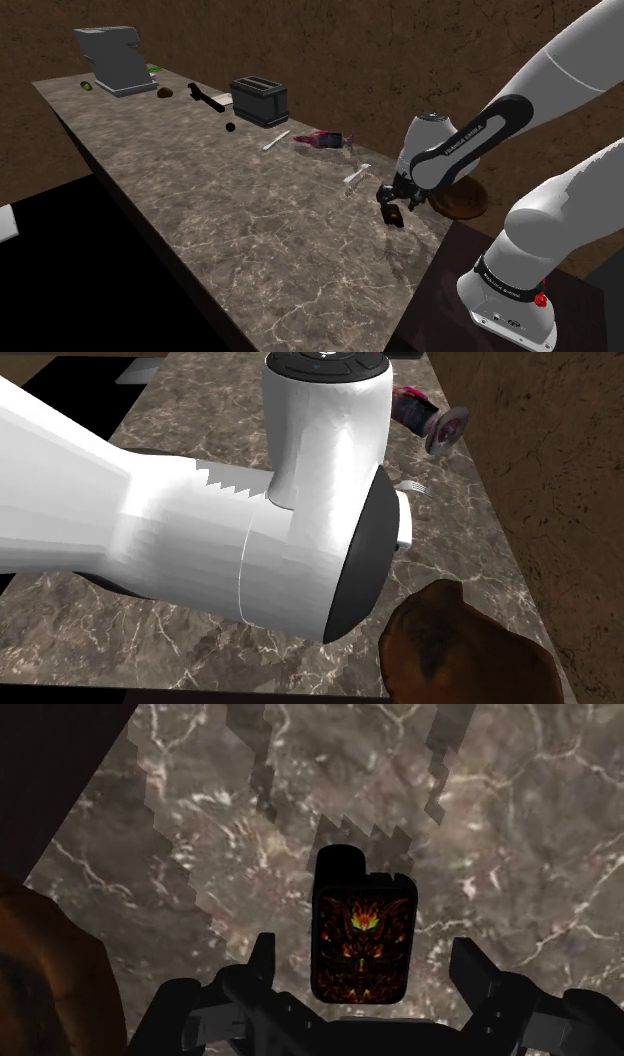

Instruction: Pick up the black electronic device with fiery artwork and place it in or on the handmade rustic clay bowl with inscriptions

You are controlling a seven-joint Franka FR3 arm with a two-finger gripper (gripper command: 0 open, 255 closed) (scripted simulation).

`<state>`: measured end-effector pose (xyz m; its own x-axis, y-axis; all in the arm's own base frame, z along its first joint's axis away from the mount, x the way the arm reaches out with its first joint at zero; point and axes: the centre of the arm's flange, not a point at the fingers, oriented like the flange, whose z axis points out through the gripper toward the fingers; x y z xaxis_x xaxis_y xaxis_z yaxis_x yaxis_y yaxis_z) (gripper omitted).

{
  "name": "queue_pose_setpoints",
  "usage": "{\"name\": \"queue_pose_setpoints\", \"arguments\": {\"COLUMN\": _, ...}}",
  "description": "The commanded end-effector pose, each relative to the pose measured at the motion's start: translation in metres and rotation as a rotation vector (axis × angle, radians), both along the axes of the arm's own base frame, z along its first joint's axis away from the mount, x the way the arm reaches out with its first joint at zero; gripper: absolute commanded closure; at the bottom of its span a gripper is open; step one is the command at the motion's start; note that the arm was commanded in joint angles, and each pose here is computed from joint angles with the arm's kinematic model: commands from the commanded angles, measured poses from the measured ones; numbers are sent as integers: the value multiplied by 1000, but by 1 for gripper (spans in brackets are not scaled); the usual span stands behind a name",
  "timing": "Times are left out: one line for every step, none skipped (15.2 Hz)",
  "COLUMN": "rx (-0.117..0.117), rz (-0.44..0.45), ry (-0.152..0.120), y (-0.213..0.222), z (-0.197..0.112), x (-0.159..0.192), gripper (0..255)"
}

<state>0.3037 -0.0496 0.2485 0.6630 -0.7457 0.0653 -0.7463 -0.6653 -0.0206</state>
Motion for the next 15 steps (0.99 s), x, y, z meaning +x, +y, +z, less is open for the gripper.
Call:
{"name": "queue_pose_setpoints", "arguments": {"rx": 5, "rz": -7, "ry": -8, "y": 1, "z": -10, "x": 1, "gripper": 0}}
{"name": "queue_pose_setpoints", "arguments": {"rx": 5, "rz": -7, "ry": -8, "y": 1, "z": -15, "x": 1, "gripper": 0}}
{"name": "queue_pose_setpoints", "arguments": {"rx": 5, "rz": -7, "ry": -8, "y": 1, "z": -20, "x": 1, "gripper": 0}}
{"name": "queue_pose_setpoints", "arguments": {"rx": 5, "rz": -7, "ry": -8, "y": 1, "z": -26, "x": 2, "gripper": 0}}
{"name": "queue_pose_setpoints", "arguments": {"rx": 5, "rz": -7, "ry": -8, "y": 1, "z": -31, "x": 2, "gripper": 0}}
{"name": "queue_pose_setpoints", "arguments": {"rx": 5, "rz": -7, "ry": -8, "y": 1, "z": -34, "x": 2, "gripper": 0}}
{"name": "queue_pose_setpoints", "arguments": {"rx": 5, "rz": -7, "ry": -8, "y": 1, "z": -34, "x": 2, "gripper": 0}}
{"name": "queue_pose_setpoints", "arguments": {"rx": 5, "rz": -7, "ry": -8, "y": 1, "z": -34, "x": 2, "gripper": 0}}
{"name": "queue_pose_setpoints", "arguments": {"rx": 5, "rz": -7, "ry": -8, "y": 1, "z": -34, "x": 2, "gripper": 0}}
{"name": "queue_pose_setpoints", "arguments": {"rx": 5, "rz": -7, "ry": -8, "y": 1, "z": -34, "x": 2, "gripper": 0}}
{"name": "queue_pose_setpoints", "arguments": {"rx": 5, "rz": -7, "ry": -8, "y": 1, "z": -34, "x": 2, "gripper": 0}}
{"name": "queue_pose_setpoints", "arguments": {"rx": 5, "rz": -7, "ry": -8, "y": 1, "z": -34, "x": 2, "gripper": 0}}
{"name": "queue_pose_setpoints", "arguments": {"rx": 5, "rz": -7, "ry": -8, "y": 1, "z": -34, "x": 2, "gripper": 0}}
{"name": "queue_pose_setpoints", "arguments": {"rx": 5, "rz": -7, "ry": -8, "y": 1, "z": -34, "x": 2, "gripper": 255}}
{"name": "queue_pose_setpoints", "arguments": {"rx": 5, "rz": -7, "ry": -8, "y": 1, "z": -34, "x": 2, "gripper": 255}}
